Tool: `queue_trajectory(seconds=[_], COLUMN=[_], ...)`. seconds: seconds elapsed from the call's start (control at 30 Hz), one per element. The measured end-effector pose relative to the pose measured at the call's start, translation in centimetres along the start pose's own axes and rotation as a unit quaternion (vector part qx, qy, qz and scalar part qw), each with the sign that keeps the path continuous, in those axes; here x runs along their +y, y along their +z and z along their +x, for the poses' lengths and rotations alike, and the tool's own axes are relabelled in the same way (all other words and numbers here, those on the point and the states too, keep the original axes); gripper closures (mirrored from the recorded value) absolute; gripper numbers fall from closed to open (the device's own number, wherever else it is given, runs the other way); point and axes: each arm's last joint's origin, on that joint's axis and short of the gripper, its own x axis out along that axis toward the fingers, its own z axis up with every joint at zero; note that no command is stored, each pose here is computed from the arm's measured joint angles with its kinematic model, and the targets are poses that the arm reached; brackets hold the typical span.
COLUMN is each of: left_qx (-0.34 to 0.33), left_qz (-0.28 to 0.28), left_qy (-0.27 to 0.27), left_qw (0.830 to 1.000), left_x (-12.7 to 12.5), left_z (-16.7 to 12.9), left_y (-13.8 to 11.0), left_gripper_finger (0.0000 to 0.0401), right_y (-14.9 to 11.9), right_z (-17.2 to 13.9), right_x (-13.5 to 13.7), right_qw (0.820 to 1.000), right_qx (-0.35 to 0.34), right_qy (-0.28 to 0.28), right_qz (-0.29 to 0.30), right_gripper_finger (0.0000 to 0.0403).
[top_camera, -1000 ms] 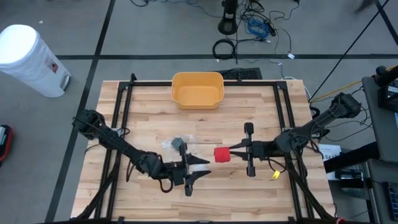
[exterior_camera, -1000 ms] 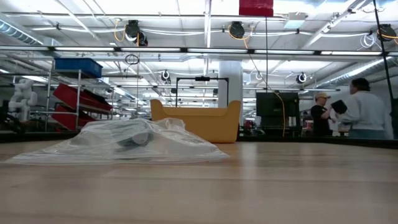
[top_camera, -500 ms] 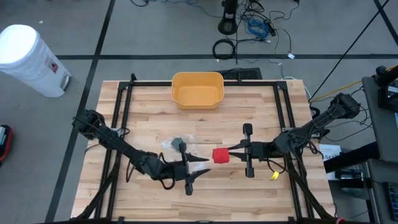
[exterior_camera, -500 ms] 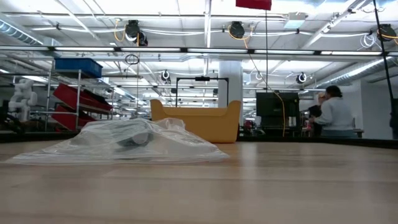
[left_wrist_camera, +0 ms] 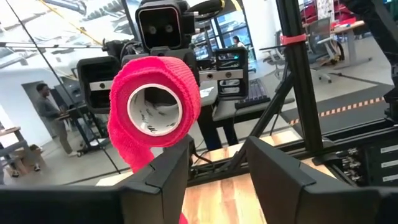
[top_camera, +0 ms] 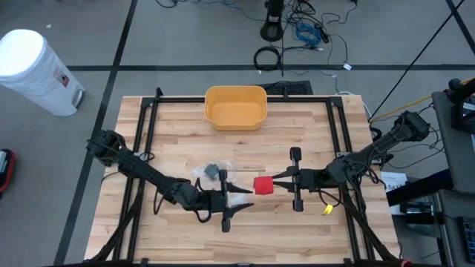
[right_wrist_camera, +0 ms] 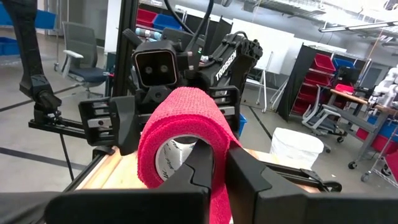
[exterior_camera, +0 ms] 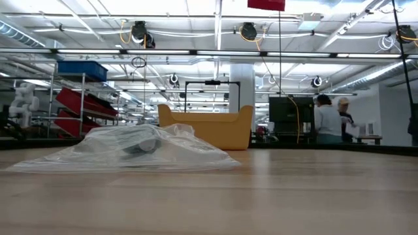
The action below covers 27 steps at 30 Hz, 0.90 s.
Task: Roll bandage
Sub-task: Roll the red bandage
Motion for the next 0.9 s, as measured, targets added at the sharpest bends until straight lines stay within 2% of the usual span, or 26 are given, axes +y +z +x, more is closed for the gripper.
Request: queue_trajectory(seconds=[0.27,0.37,0.9], left_qx=[-0.006,-0.01,-0.016], left_qz=[-0.006,-0.006,-0.001], left_qy=[0.001,0.004,0.015], left_qw=[1.0,1.0,1.0], left_x=[0.2,0.4,1.0], left_z=[-0.1,0.0,0.4], left_y=[0.4,0.6,1.0], left_gripper_finger=[0.0154,0.0137,0.0134], right_y=[0.0,0.0,0.0], right_z=[0.0,0.0,0.0], right_x=[0.0,0.0,0.0], right_qw=[1.0,1.0,1.0], right_qx=[0.0,0.0,0.0], right_qy=[0.0,0.0,-0.001], right_qz=[0.001,0.001,-0.002], right_gripper_finger=[0.0385,0.0385,0.0385])
